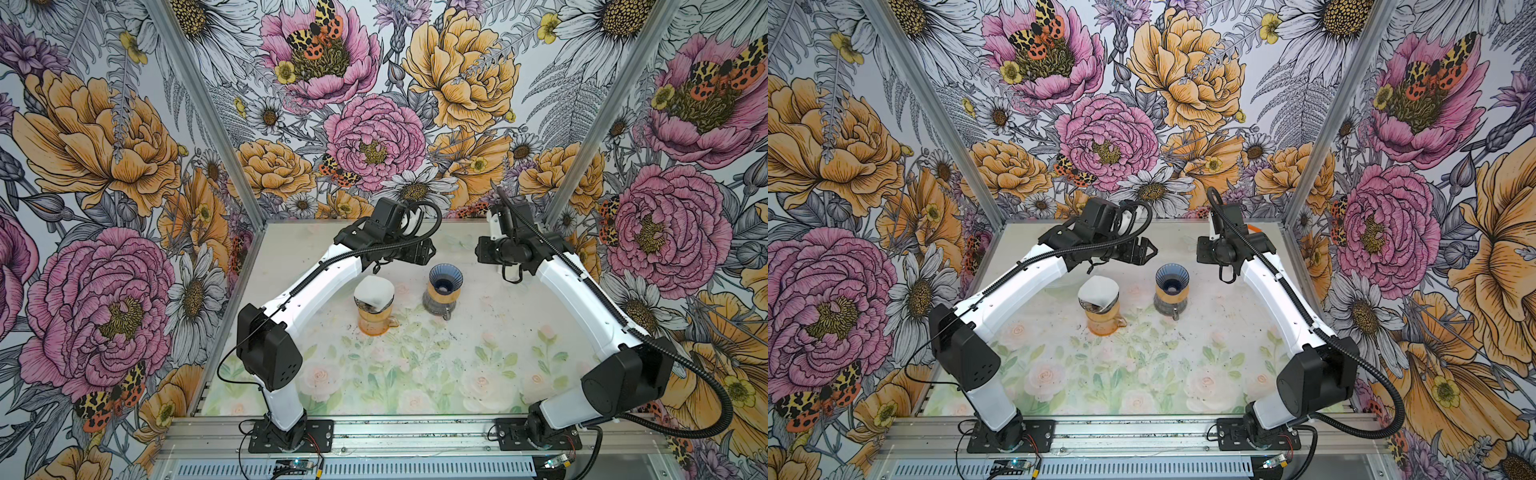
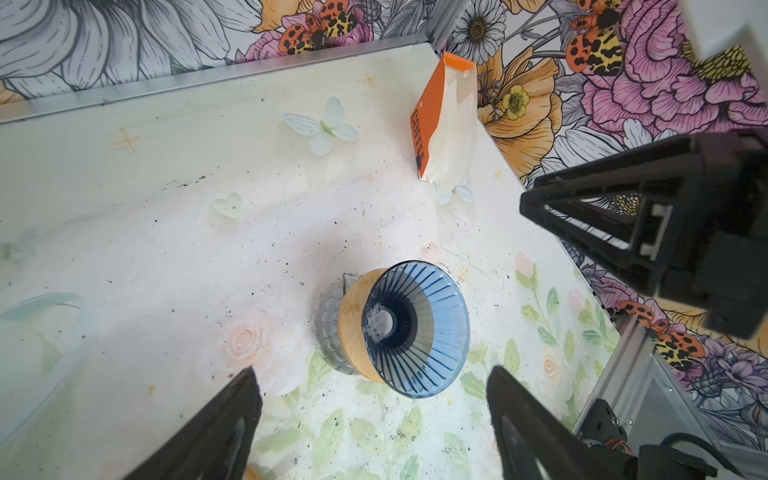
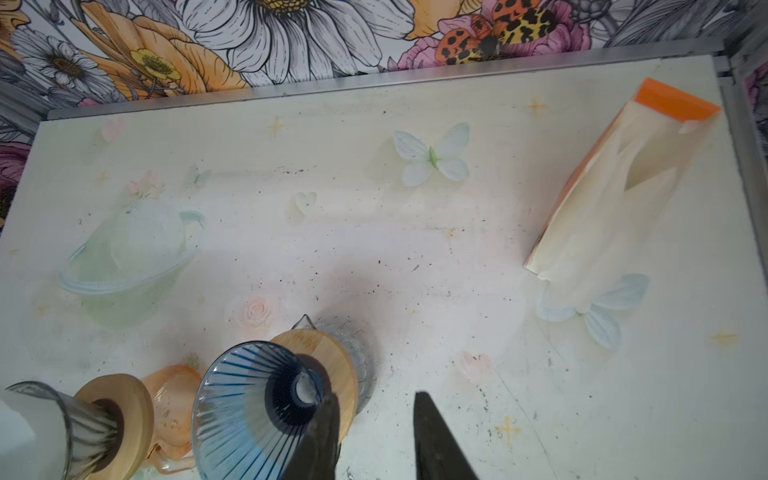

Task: Place the coffee filter in the dripper
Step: 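Open both grippers and lift them away from the blue dripper, then move the right gripper to the white coffee bag with orange label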

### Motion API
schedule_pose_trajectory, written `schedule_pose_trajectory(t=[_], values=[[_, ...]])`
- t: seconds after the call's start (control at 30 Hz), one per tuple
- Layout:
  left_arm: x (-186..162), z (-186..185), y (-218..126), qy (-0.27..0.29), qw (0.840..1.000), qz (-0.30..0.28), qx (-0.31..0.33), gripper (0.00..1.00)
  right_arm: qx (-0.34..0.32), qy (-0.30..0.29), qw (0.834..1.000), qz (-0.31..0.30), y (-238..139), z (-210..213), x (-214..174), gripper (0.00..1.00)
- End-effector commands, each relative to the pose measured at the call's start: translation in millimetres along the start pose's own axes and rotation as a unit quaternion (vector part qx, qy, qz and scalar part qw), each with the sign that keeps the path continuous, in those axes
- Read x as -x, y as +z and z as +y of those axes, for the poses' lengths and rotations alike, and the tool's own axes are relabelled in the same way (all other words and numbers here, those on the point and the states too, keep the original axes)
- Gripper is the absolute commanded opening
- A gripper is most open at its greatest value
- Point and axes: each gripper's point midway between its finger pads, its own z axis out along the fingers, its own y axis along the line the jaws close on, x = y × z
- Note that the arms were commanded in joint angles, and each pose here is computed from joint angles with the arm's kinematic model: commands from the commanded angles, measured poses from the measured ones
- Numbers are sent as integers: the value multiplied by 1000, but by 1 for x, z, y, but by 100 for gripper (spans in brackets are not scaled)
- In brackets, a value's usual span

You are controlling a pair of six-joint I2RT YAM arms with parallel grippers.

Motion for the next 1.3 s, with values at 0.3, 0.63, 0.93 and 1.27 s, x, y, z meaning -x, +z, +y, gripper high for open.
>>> schedule_pose_trajectory(t=[0.3, 0.63, 0.93, 1.27], values=[[-2, 42, -47, -12, 994, -94, 49, 98, -116, 63, 991, -32, 9, -83, -7, 27], [-13, 82, -85, -56, 982, -166, 67, 99, -102, 154, 982, -31, 49, -134, -32, 26], [-29, 115, -109, -98, 973, -187, 89, 99, -96, 194, 976, -15, 93, -161, -40, 26], [-31, 117, -115, -108, 972, -189, 84, 99, -99, 215, 972, 4, 141, -181, -47, 25]])
